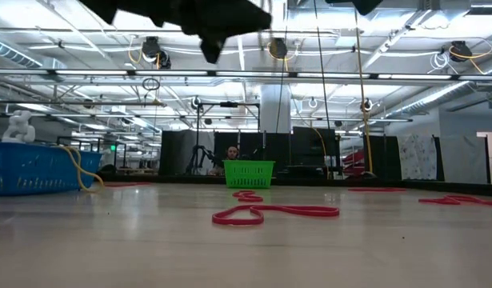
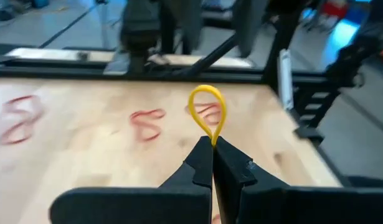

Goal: Sort rubber bands into baskets
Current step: Put the yellow rubber band into the blue bin

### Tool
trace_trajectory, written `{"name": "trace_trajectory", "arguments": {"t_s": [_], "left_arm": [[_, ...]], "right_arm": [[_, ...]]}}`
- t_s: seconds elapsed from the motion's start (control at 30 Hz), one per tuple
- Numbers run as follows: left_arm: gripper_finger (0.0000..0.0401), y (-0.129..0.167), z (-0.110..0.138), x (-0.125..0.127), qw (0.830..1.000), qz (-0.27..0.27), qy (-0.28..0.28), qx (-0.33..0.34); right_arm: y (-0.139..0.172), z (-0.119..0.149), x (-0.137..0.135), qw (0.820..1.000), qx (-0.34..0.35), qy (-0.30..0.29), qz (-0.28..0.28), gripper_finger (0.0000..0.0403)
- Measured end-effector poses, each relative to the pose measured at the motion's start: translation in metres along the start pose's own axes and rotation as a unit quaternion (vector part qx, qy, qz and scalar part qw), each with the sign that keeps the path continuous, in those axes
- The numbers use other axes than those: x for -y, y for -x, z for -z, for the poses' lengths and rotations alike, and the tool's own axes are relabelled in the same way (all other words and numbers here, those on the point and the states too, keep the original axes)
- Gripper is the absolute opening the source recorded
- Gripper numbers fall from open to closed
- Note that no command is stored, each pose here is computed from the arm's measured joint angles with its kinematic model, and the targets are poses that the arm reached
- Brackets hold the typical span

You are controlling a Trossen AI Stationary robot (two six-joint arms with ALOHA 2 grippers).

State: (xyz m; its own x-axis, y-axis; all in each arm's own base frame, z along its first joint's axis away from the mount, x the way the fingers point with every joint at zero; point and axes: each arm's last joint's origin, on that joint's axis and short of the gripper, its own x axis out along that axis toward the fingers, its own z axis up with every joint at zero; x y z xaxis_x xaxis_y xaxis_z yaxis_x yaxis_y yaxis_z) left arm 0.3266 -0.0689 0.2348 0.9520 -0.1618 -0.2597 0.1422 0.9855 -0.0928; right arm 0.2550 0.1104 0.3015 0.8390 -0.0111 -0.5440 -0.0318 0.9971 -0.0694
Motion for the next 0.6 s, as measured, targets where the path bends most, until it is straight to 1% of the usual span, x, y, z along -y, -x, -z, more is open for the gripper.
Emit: {"name": "trace_trajectory", "arguments": {"t_s": [0.17, 0.23, 0.4, 0.47, 0.6], "left_arm": [[0.0001, 0.029, -0.009, -0.002, 0.997, -0.046, -0.013, -0.053], [0.0001, 0.04, -0.014, -0.003, 0.996, -0.063, -0.015, -0.063], [0.0001, 0.068, -0.02, -0.004, 0.992, -0.085, -0.017, -0.094], [0.0001, 0.078, -0.022, -0.004, 0.99, -0.093, -0.009, -0.104], [0.0001, 0.101, -0.021, -0.006, 0.983, -0.114, 0.011, -0.144]], "right_arm": [[0.002, 0.0, 0.001, 1.0, 0.001, -0.004, 0.001, 0.0159], [0.002, 0.0, 0.001, 1.0, 0.001, -0.004, 0.001, 0.0158], [0.002, 0.0, 0.001, 1.0, 0.001, -0.005, 0.001, 0.0158], [0.002, 0.0, 0.001, 1.0, 0.001, -0.005, 0.001, 0.0158], [0.002, 0.001, 0.001, 1.0, -0.005, -0.007, 0.002, 0.0157]]}}
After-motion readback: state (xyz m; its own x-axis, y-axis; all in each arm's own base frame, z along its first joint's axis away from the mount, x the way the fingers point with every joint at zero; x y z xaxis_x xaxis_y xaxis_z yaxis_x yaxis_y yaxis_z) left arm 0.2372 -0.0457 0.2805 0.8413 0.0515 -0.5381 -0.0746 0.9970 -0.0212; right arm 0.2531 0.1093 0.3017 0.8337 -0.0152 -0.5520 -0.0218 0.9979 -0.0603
